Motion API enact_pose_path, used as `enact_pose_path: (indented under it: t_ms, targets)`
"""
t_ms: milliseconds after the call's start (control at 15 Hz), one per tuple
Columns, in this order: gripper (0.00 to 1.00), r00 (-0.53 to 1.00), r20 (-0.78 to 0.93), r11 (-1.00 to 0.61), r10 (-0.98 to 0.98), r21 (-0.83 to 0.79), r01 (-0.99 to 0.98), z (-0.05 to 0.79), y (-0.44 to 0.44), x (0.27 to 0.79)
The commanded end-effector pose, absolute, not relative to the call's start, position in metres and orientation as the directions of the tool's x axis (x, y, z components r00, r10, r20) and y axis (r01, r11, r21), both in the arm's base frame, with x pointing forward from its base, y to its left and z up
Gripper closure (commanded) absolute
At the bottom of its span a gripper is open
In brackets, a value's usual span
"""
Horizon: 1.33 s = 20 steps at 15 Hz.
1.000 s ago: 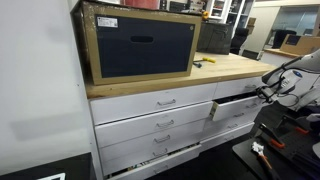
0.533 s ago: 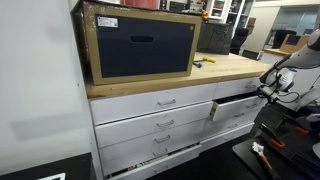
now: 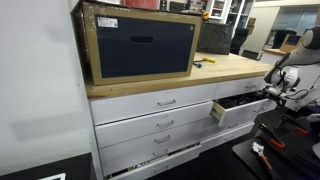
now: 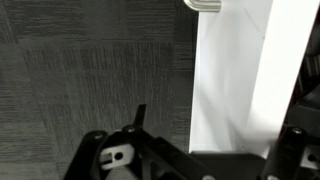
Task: Open the right top second drawer
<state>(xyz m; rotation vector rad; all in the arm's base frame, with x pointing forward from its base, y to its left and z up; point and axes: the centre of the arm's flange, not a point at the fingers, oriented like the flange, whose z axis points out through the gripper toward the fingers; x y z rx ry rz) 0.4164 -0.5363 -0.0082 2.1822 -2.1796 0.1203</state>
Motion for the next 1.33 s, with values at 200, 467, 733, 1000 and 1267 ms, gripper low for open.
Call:
enact_pose_path:
  t_ms: [200, 467, 733, 1000, 1267]
  targets:
    - [0.0, 0.041, 0.053, -0.033, -0.998, 0.137, -0.99, -0.005, -0.516, 0.33]
    - [0.0, 0.087, 0.085, -0.074, -0.993, 0.146, -0.987, 0.016, -0.515, 0.303]
    - [0.0, 0.183, 0.262, -0.186, -0.948, 0.014, -0.983, 0.047, -0.496, 0.324]
    - [0.0, 0.249, 0.294, -0.278, -0.923, -0.063, -0.958, 0.09, -0.467, 0.345]
    - [0.0, 0.344, 0.287, -0.388, -0.894, -0.111, -0.915, 0.161, -0.47, 0.374]
